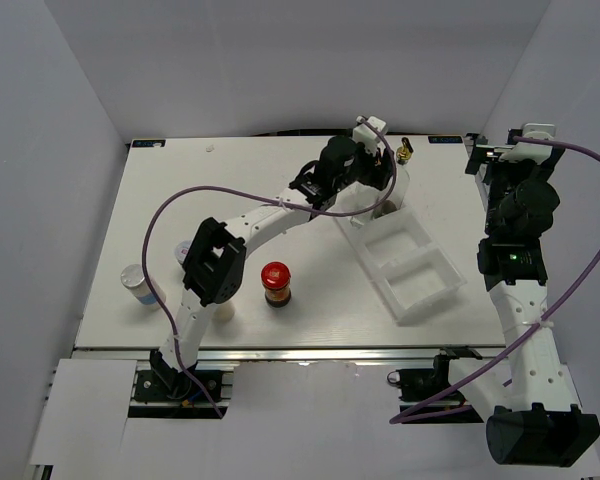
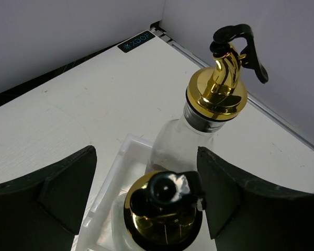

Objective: Organize the condiment bottles

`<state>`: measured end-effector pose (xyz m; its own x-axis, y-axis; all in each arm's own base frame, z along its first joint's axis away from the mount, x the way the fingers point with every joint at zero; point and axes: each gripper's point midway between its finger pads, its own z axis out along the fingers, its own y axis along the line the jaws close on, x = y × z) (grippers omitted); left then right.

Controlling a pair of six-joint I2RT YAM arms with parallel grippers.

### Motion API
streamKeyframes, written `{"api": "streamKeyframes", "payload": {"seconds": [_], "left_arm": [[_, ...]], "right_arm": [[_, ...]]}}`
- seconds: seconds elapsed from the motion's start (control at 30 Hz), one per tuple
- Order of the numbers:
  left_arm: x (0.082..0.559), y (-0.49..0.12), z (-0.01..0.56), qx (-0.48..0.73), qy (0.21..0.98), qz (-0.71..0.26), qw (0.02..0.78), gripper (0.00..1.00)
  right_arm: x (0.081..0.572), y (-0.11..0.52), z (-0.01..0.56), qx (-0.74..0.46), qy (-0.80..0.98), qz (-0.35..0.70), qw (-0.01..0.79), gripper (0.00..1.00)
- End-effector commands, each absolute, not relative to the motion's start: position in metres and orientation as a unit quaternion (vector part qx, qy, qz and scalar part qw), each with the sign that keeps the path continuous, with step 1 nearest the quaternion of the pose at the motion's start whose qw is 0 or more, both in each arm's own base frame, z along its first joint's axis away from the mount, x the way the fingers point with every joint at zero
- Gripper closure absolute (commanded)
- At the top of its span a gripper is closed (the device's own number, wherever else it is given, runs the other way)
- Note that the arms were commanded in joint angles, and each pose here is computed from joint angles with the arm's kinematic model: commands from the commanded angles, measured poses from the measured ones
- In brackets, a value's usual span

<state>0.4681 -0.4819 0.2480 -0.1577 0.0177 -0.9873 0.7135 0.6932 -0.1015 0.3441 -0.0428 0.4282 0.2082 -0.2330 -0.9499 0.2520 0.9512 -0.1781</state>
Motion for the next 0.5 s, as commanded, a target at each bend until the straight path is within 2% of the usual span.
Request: {"api": "streamKeyframes", "payload": {"seconds": [0.0, 0.13, 0.17, 0.2, 0.47], "left_arm": [[0.455, -0.476, 0.319, 0.255, 0.665, -0.307, 0.632, 0.13], [0.451, -0.472, 0.329, 0.252, 0.663, -0.307, 0.635, 0.11], [0.450, -0.471, 0.332, 0.251, 0.662, -0.307, 0.635, 0.03], [0.448, -0.470, 0.334, 0.252, 0.663, -0.307, 0.635, 0.02], [0.435, -0.458, 0.353, 0.250, 0.659, -0.310, 0.637, 0.02]], "right_arm": [[0.341, -0.042, 0.441, 0.005, 0.589, -0.158, 0.793, 0.11], [0.342, -0.039, 0.440, -0.005, 0.593, -0.153, 0.790, 0.11], [0.343, -0.037, 0.440, -0.009, 0.595, -0.150, 0.790, 0.11], [0.344, -0.036, 0.439, -0.012, 0.596, -0.149, 0.789, 0.11], [0.347, -0.027, 0.435, -0.040, 0.603, -0.135, 0.785, 0.11]]}}
